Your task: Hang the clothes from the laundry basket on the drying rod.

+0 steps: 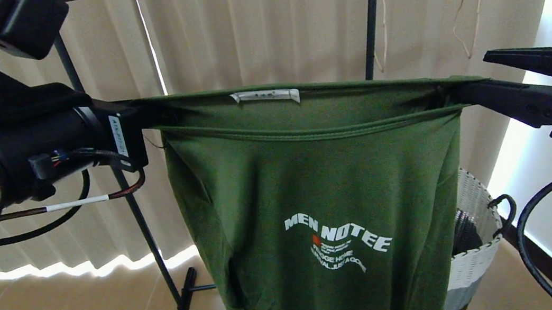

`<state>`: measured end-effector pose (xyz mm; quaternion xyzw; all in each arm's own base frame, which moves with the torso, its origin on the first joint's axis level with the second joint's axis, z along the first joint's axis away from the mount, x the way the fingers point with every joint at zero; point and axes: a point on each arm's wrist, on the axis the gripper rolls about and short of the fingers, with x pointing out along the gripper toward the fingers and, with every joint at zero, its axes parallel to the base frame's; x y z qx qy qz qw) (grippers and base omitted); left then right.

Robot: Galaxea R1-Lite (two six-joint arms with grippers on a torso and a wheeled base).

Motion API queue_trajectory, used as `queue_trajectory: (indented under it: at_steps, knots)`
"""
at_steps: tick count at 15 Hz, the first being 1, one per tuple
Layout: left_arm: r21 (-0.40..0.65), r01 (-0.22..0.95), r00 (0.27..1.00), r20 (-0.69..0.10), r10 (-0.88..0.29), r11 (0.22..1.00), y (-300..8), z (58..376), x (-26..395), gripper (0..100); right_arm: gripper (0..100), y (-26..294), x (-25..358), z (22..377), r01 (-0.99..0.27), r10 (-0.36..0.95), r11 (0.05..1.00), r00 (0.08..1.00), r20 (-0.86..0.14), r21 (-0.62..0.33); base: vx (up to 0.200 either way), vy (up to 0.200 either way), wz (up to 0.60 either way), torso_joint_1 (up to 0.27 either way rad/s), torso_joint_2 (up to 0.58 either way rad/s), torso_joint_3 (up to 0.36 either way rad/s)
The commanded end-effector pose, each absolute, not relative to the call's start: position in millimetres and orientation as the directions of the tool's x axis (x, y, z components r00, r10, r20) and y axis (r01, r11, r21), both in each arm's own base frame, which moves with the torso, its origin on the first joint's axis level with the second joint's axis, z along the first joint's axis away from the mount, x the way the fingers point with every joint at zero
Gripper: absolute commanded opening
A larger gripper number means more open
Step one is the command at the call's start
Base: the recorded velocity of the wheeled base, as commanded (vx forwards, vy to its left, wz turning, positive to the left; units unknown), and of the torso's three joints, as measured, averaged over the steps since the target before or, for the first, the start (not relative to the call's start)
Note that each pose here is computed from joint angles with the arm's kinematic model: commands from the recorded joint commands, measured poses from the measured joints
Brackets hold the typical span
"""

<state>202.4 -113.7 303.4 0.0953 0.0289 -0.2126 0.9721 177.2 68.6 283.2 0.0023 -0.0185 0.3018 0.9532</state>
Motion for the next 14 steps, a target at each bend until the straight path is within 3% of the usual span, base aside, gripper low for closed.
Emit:
queue_trajectory:
  at_steps: [1, 8, 14]
  knots:
    - [0.178, 0.389, 0.921, -0.112, -0.374, 0.904, -115.0, 299.8, 209.6, 0, 100, 66.4, 169.1, 286.8, -0.595, 0.594, 0.804, 0.803, 0.057, 0.007, 0.000, 0.000, 0.00, 0.000, 0.00, 0.000]
    - [0.177, 0.313, 0.948, -0.113, -0.296, 0.933, -108.8, 300.4, 222.0, 0, 100, 63.3, 159.4, 290.1, -0.610, 0.607, 0.791, 0.792, 0.068, 0.046, 0.000, 0.000, 0.00, 0.000, 0.00, 0.000]
    - [0.177, 0.252, 0.964, -0.127, -0.232, 0.951, -102.6, 296.9, 229.3, 0, 100, 59.1, 145.8, 287.6, -0.655, 0.655, 0.753, 0.755, 0.013, 0.061, 0.000, 0.000, 0.00, 0.000, 0.00, 0.000]
